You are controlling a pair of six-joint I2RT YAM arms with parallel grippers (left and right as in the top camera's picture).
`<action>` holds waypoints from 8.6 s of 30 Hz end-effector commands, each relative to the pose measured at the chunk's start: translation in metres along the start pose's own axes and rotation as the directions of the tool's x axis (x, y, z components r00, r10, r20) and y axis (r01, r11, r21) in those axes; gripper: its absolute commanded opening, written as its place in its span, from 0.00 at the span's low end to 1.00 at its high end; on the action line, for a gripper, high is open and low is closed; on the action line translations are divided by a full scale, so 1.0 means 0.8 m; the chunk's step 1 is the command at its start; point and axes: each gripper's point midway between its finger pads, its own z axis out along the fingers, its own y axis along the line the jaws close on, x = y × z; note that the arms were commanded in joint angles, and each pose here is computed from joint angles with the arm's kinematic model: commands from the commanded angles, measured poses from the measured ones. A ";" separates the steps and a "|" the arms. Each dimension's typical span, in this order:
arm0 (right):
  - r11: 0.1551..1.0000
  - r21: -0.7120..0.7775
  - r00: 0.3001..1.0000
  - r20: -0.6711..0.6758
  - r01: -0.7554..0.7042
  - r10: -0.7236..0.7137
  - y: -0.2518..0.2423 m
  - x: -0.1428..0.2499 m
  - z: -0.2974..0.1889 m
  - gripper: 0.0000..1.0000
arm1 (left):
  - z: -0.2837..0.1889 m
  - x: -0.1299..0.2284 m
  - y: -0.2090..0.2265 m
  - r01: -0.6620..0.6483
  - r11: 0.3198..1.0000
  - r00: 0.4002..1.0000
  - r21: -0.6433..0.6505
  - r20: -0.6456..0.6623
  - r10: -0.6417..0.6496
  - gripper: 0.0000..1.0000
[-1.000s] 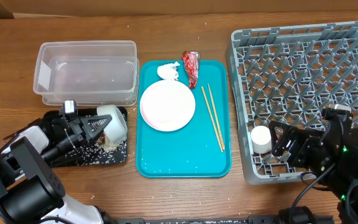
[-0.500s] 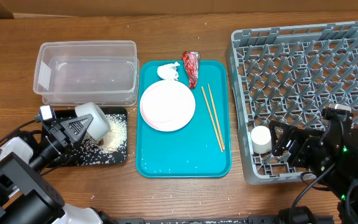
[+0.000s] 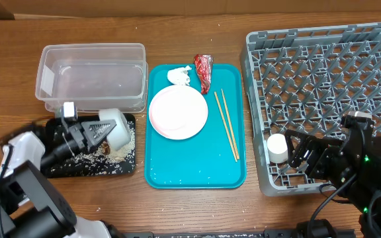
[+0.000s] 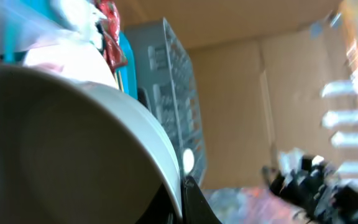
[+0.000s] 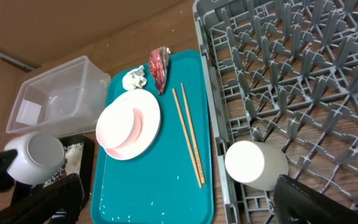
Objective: Sort waste into correct bins and load items into the dishwasher
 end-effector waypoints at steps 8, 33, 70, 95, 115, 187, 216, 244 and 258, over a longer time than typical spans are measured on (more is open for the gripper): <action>1.000 -0.009 1.000 0.014 0.002 -0.002 0.003 -0.004 -0.005 1.00 | 0.118 -0.025 -0.067 -0.477 0.726 0.872 -0.496 -0.370 0.320 0.04; 1.000 0.002 1.000 -0.028 -0.005 0.005 -0.001 0.008 -0.005 1.00 | 0.240 0.133 -0.069 -0.544 0.576 0.824 -0.610 -0.519 0.229 0.04; 1.000 0.009 0.999 -0.042 -0.008 0.008 -0.003 0.013 -0.005 1.00 | 0.337 -0.009 -0.029 -0.574 0.397 0.792 -0.716 -0.364 0.490 0.75; 1.000 0.023 0.997 -0.070 -0.013 0.015 -0.007 0.022 -0.005 1.00 | 0.423 -0.048 0.126 -0.497 0.496 0.865 -0.712 -0.365 0.343 0.04; 0.999 0.028 0.996 -0.082 -0.015 0.017 -0.009 0.025 -0.006 1.00 | 0.106 -0.153 0.023 0.010 0.184 0.993 -0.983 0.032 0.118 0.04; 0.999 0.043 0.993 -0.112 -0.020 0.025 -0.013 0.035 -0.007 1.00 | 0.061 -0.073 -0.194 -0.357 0.233 0.904 -0.904 -0.273 0.328 0.53; 0.999 0.043 0.993 -0.112 -0.020 0.025 -0.013 0.035 -0.007 1.00 | 0.051 0.008 -0.334 -0.711 0.243 0.573 -0.660 -0.344 0.744 1.00; 0.999 0.043 0.993 -0.112 -0.020 0.025 -0.013 0.035 -0.007 1.00 | -0.056 0.077 -0.126 -0.533 0.310 0.431 -0.787 0.062 0.900 1.00; 0.999 0.043 0.993 -0.112 -0.020 0.025 -0.013 0.035 -0.007 1.00 | -0.025 0.088 -0.015 -0.496 0.400 0.483 -0.771 0.138 0.864 1.00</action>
